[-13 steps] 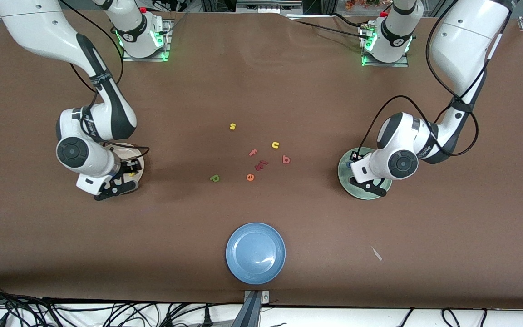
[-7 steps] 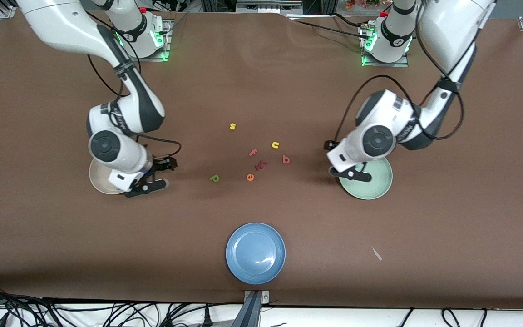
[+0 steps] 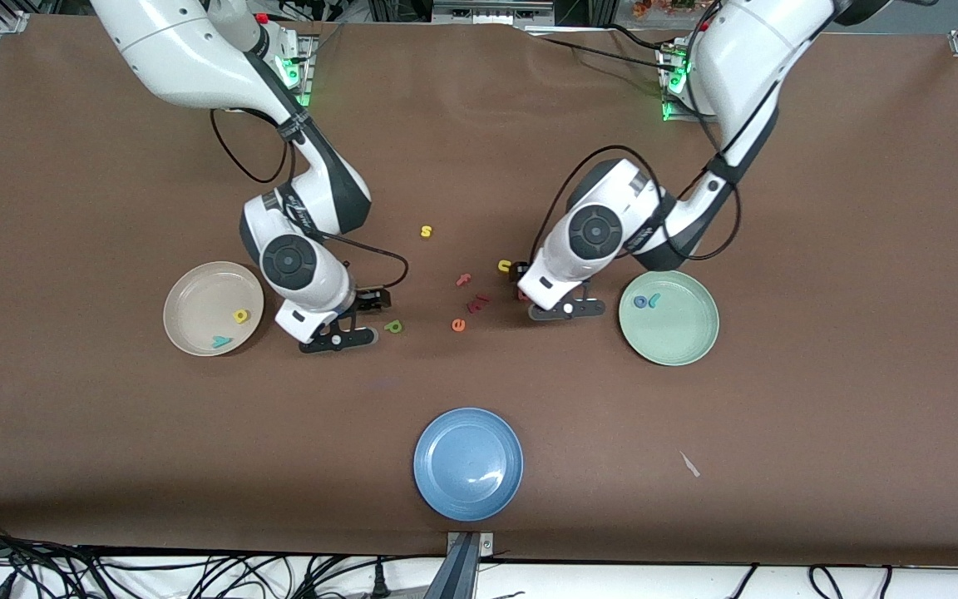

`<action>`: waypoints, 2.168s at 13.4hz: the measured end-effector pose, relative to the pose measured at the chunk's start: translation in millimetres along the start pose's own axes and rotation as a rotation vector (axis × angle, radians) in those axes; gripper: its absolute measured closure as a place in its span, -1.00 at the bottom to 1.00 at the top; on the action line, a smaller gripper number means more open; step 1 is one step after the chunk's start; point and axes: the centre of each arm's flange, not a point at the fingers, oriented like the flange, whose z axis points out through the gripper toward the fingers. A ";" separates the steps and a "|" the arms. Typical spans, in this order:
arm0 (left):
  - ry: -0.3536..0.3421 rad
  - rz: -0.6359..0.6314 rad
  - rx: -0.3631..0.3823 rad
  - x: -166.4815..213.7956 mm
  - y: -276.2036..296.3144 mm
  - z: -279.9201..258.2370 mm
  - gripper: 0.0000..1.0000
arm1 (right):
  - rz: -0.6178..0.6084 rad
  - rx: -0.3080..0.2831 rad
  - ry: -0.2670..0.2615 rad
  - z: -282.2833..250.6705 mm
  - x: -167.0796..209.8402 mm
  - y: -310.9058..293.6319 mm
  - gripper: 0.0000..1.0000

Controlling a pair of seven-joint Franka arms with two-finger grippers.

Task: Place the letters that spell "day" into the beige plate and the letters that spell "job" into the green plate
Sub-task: 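Grasp the pink q and green a with the left and right grippers, then drop the pink q on the green plate and green a on the beige plate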

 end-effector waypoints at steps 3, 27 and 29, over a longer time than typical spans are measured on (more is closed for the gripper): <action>0.033 0.030 -0.002 0.7 7.0 27.6 -0.92 | 0.123 0.040 0.059 13.5 2.9 -23.5 -1.00; 0.032 0.062 0.188 44.2 -73.7 -80.9 0.49 | 0.176 0.025 0.019 47.0 13.3 -34.2 -0.16; 0.006 0.111 0.214 56.4 -111.9 -109.2 0.49 | 0.170 0.022 0.015 46.7 13.7 -32.6 -0.07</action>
